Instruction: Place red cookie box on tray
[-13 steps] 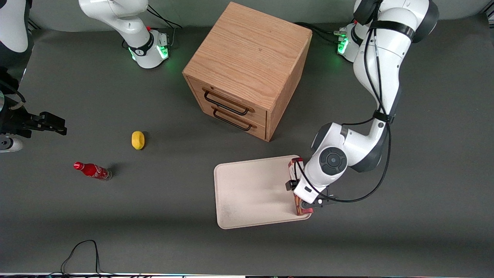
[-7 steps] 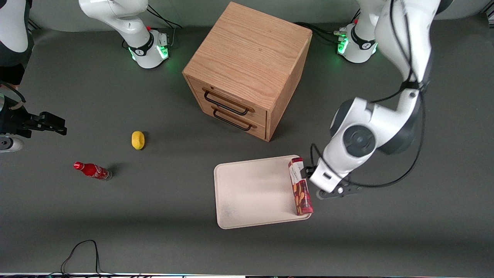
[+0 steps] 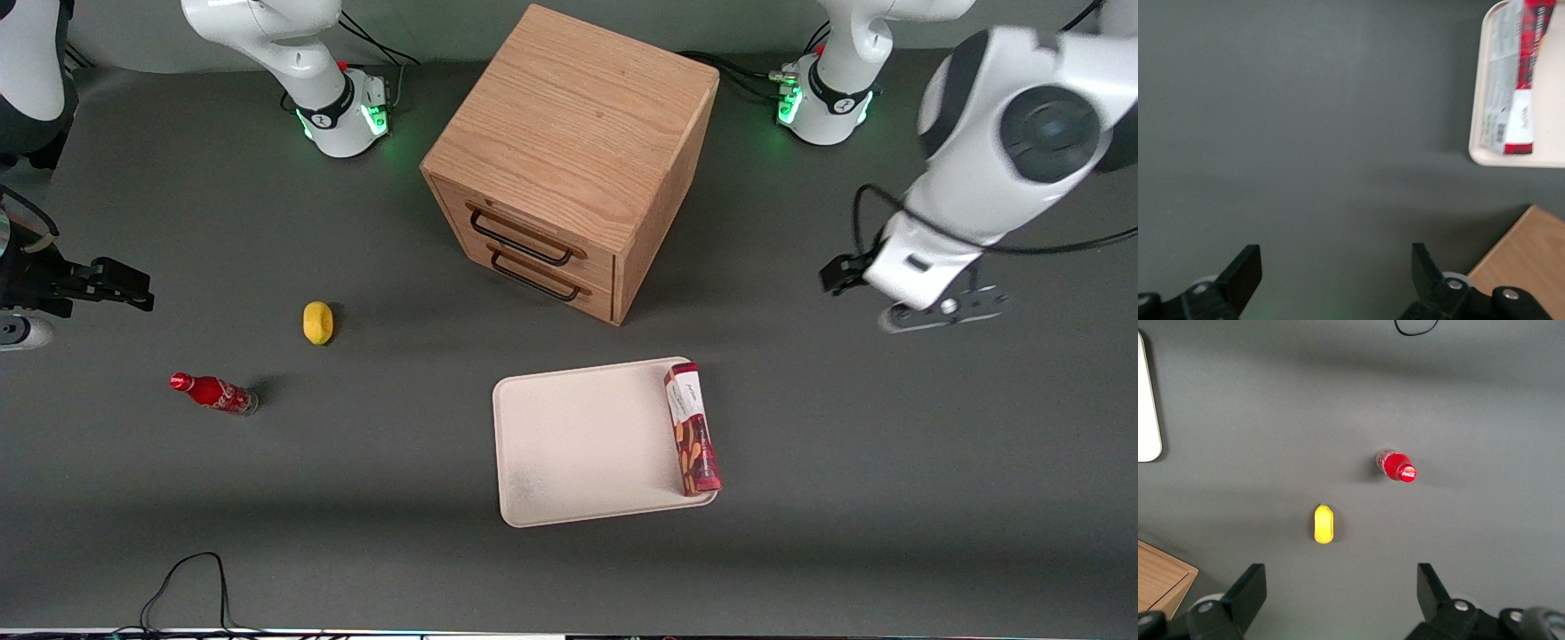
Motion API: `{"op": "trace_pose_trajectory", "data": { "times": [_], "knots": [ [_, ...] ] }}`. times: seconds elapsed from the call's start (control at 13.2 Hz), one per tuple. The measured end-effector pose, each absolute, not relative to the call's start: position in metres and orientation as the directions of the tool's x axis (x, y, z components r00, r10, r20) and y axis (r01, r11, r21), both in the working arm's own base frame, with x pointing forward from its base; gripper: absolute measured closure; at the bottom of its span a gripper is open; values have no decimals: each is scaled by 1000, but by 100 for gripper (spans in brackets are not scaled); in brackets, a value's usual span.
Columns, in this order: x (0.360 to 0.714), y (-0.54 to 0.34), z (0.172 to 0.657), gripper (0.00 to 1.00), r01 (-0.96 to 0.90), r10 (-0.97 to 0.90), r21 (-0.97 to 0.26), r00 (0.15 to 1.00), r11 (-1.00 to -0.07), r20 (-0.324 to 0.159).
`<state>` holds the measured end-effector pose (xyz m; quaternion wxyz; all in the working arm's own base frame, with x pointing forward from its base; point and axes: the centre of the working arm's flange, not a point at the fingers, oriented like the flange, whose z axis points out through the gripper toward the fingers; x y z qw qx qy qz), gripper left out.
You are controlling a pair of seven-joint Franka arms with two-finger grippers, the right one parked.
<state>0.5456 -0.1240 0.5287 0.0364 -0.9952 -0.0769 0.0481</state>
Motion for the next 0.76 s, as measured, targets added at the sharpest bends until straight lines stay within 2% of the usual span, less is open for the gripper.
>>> {"op": "trace_pose_trajectory", "data": {
  "times": [0.38, 0.76],
  "knots": [
    [537, -38, 560, 0, 172, 178, -57, 976, -983, -122],
    [536, -43, 570, 0, 144, 149, -50, 981, -988, -125]
  ]
}}
